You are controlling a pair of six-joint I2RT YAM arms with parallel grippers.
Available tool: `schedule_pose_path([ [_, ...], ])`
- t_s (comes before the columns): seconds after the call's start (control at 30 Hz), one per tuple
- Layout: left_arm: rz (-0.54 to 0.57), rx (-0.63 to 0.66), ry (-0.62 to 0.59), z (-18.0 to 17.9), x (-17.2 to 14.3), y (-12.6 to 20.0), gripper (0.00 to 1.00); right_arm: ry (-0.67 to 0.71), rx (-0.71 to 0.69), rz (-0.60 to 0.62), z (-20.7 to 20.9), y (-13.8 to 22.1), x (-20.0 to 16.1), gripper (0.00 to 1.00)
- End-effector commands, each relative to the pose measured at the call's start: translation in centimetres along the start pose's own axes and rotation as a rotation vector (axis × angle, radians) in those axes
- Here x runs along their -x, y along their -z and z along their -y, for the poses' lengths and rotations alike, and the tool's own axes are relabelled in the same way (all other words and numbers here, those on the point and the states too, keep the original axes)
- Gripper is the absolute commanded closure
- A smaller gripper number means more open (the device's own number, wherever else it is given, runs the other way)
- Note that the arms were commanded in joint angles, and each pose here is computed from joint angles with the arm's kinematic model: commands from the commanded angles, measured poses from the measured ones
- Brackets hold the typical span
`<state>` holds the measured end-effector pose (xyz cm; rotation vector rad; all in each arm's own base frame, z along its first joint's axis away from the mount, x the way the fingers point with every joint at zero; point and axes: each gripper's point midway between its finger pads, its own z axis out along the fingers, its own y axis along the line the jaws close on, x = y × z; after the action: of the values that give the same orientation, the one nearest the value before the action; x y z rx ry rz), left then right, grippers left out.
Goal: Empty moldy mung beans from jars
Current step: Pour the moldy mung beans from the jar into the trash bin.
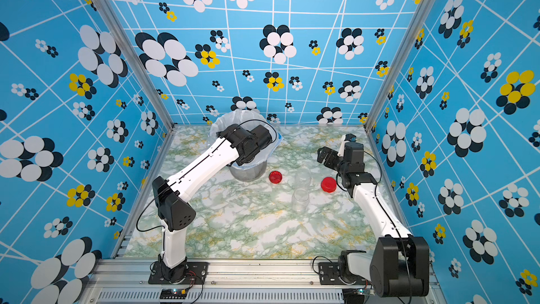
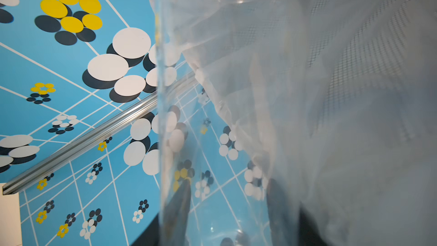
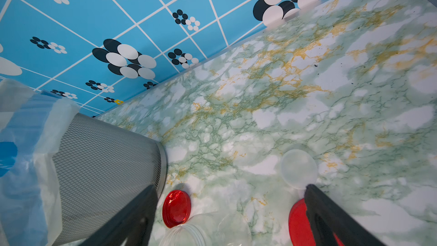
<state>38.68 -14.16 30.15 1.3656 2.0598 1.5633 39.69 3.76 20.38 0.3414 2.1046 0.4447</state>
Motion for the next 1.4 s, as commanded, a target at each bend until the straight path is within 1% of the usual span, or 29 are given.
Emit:
schedule_pose_path([
  [0.0, 0.016, -0.066, 0.201, -1.0, -0.2, -0.4, 0.46, 0.006, 0.014, -0.001, -0.6, 0.4, -0.1, 0.01],
  [0.03, 0.057, -0.057, 0.290, -2.6, -0.2, 0.2, 0.46, 0.009, 0.013, 0.001, -0.5, 0.5, -0.1, 0.01],
  [0.07, 0.101, -0.063, 0.349, -3.6, -0.1, 0.7, 0.45, 0.009, 0.011, 0.006, -0.5, 0.5, 0.0, 0.01],
  [0.13, 0.172, -0.072, 0.382, -4.4, 0.7, 1.5, 0.42, 0.009, 0.012, 0.006, -0.6, 0.5, 0.1, 0.01],
  [0.23, 0.188, -0.071, 0.375, -4.4, 1.5, 1.4, 0.43, 0.009, 0.008, 0.005, -0.5, 0.4, 0.1, 0.01],
  [0.33, 0.161, -0.092, 0.345, -3.4, 1.9, 0.7, 0.43, 0.007, 0.008, 0.003, -0.4, 0.4, 0.0, 0.01],
  [0.43, 0.140, -0.120, 0.329, -2.5, 2.0, 0.1, 0.46, 0.005, 0.002, 0.002, -0.3, 0.4, 0.0, 0.01],
  [0.5, 0.146, -0.141, 0.336, -2.2, 2.1, 0.0, 0.43, 0.006, 0.003, 0.003, -0.4, 0.4, 0.0, 0.01],
  [0.53, 0.144, -0.139, 0.338, -2.2, 2.1, 0.0, 0.39, 0.006, 0.004, 0.003, -0.4, 0.4, 0.0, 0.01],
  [0.57, 0.141, -0.139, 0.334, -2.2, 2.0, -0.1, 0.36, 0.006, 0.003, 0.003, -0.4, 0.3, 0.0, 0.01],
  [0.6, 0.139, -0.139, 0.329, -2.2, 1.9, -0.2, 0.37, 0.005, 0.003, 0.003, -0.4, 0.3, 0.0, 0.01],
  [0.63, 0.139, -0.137, 0.328, -2.3, 1.9, -0.2, 0.41, 0.004, 0.006, 0.002, -0.4, 0.3, 0.0, 0.01],
  [0.73, 0.165, -0.181, 0.344, -2.1, 1.8, 0.1, 0.64, 0.009, 0.074, -0.005, -1.6, 0.1, 0.0, 0.01],
  [0.77, 0.185, -0.207, 0.371, -2.1, 1.9, 0.3, 0.66, 0.007, 0.103, -0.006, -2.1, 0.1, 0.0, 0.01],
  [0.8, 0.203, -0.225, 0.402, -2.3, 2.0, 0.6, 0.65, 0.010, 0.121, -0.006, -2.5, 0.1, 0.1, 0.01],
  [0.83, 0.207, -0.250, 0.404, -2.1, 1.5, 0.9, 0.61, 0.012, 0.136, -0.003, -2.8, 0.2, 0.2, 0.01],
  [0.87, 0.221, -0.266, 0.417, -2.1, 1.4, 1.3, 0.52, 0.016, 0.148, 0.003, -3.2, 0.4, 0.3, 0.01],
  [0.9, 0.230, -0.280, 0.423, -2.0, 1.4, 1.4, 0.44, 0.018, 0.157, 0.007, -3.4, 0.6, 0.5, 0.01],
  [0.93, 0.239, -0.299, 0.431, -1.7, 1.5, 1.5, 0.42, 0.024, 0.167, 0.013, -3.7, 0.8, 0.7, 0.01],
  [1.0, 0.239, -0.322, 0.427, -1.3, 1.4, 1.4, 0.42, 0.031, 0.171, 0.021, -4.0, 1.0, 1.0, 0.01],
  [1.03, 0.232, -0.322, 0.424, -1.1, 1.4, 1.2, 0.42, 0.032, 0.169, 0.023, -4.0, 1.1, 1.1, 0.01],
  [1.07, 0.222, -0.322, 0.417, -1.0, 1.2, 1.1, 0.45, 0.033, 0.163, 0.020, -3.9, 1.1, 1.1, 0.01],
  [1.13, 0.200, -0.329, 0.388, -0.6, 0.9, 0.9, 0.64, 0.031, 0.153, 0.018, -3.7, 1.1, 1.0, 0.01],
  [1.17, 0.190, -0.327, 0.371, -0.4, 0.8, 0.7, 0.67, 0.031, 0.150, 0.017, -3.7, 1.1, 1.0, 0.01],
  [1.2, 0.178, -0.310, 0.368, -0.5, 0.6, 0.5, 0.66, 0.030, 0.146, 0.016, -3.6, 1.0, 0.9, 0.01],
  [1.23, 0.164, -0.283, 0.366, -0.8, 0.5, 0.3, 0.60, 0.026, 0.141, 0.015, -3.4, 1.0, 0.9, 0.01],
  [1.27, 0.143, -0.243, 0.359, -1.1, 0.2, 0.0, 0.45, 0.027, 0.136, 0.015, -3.4, 1.0, 0.9, 0.01],
  [1.3, 0.107, -0.177, 0.325, -1.6, -0.2, -0.3, 0.39, 0.026, 0.133, 0.016, -3.4, 1.1, 0.9, 0.01],
  [1.37, 0.037, -0.077, 0.235, -2.0, -0.7, -1.0, 0.42, 0.027, 0.128, 0.020, -3.3, 1.1, 1.0, 0.01],
])
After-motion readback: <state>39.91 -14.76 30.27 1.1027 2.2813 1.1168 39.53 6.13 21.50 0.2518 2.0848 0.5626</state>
